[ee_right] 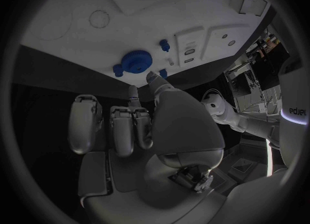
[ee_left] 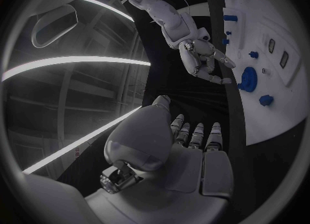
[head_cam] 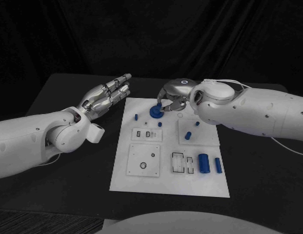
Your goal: Assemble the parts on the task board
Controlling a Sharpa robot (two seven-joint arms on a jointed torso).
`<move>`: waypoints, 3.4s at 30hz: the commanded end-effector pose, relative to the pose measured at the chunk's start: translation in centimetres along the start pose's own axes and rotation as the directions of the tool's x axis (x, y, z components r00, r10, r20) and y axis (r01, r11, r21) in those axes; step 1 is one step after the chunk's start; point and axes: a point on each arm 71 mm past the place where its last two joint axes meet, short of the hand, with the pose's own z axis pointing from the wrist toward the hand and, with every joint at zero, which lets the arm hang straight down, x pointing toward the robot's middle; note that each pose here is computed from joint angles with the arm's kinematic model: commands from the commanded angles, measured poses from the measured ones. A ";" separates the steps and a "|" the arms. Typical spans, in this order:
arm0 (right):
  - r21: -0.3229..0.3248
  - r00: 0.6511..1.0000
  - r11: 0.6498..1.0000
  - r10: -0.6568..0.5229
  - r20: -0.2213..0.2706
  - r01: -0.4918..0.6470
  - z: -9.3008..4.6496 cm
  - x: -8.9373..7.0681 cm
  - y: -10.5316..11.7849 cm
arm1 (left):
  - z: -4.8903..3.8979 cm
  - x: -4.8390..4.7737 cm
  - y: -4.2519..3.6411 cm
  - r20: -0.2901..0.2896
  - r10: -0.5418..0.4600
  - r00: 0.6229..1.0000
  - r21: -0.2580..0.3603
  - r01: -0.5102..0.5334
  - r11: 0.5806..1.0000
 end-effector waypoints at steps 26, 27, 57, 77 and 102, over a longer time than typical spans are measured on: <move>0.340 0.992 0.933 0.090 0.088 -0.115 -14.9 -0.1 -12.3 | -0.05 0.19 0.33 -0.007 -0.008 1.000 0.004 0.008 1.000; 0.342 0.992 0.932 0.091 0.090 -0.117 -15.1 0.1 -12.5 | -0.05 0.21 0.35 -0.008 -0.009 1.000 0.004 0.009 1.000; 0.326 0.993 0.938 0.116 0.027 -0.119 -13.8 4.0 -12.4 | -0.30 0.39 0.83 -0.013 -0.019 1.000 -0.005 0.019 1.000; 0.318 0.992 0.941 0.124 -0.003 -0.117 -12.8 5.0 -12.0 | -0.50 0.26 0.97 -0.013 -0.022 1.000 -0.012 0.022 1.000; 0.316 0.992 0.942 0.124 -0.011 -0.114 -12.0 5.7 -11.8 | -0.55 0.31 1.16 -0.018 -0.027 0.999 -0.019 0.027 0.999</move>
